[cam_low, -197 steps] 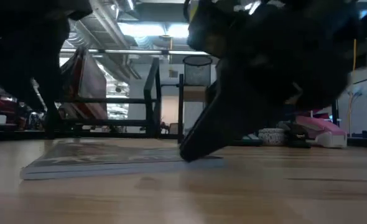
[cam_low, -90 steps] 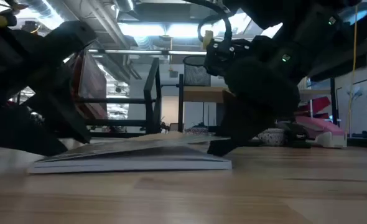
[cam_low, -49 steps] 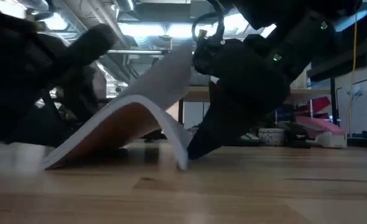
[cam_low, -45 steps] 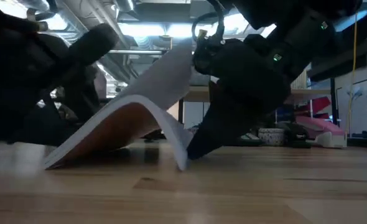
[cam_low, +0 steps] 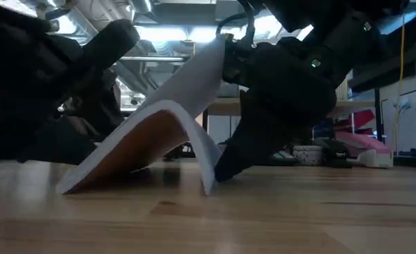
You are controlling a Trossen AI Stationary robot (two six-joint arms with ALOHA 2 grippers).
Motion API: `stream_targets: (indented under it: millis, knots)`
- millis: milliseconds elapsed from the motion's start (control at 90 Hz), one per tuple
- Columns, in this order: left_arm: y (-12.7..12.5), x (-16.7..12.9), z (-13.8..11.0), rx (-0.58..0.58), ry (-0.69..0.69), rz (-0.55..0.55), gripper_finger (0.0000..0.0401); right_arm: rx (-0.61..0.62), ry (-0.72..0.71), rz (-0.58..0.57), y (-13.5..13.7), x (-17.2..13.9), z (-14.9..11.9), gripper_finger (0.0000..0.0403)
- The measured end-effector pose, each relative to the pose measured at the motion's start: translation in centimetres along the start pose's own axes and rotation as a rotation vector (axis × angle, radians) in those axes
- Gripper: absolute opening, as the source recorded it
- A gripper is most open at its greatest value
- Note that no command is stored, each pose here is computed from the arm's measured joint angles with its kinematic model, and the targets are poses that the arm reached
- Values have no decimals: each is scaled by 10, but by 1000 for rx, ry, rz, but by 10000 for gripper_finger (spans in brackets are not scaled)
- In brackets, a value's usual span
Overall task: Stock shelves
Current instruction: Put the green book on the book shelf
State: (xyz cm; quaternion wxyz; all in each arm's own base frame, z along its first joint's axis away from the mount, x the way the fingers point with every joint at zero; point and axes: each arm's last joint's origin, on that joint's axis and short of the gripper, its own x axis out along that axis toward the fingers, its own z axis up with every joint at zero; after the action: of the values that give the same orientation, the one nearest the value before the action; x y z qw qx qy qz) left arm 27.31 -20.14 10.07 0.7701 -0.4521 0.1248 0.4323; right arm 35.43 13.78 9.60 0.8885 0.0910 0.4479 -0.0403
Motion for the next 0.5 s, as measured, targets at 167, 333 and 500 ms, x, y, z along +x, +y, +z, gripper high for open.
stream_targets:
  millis: [167,333,500]
  knots:
    - [2,-22,11,30,36,38,127,-1,58,-31,4,-8,-7,218]
    - [-1,-40,23,59,85,62,127,11,97,-43,4,-22,-8,218]
    - [4,-43,22,80,212,162,127,24,140,-63,1,-33,-9,218]
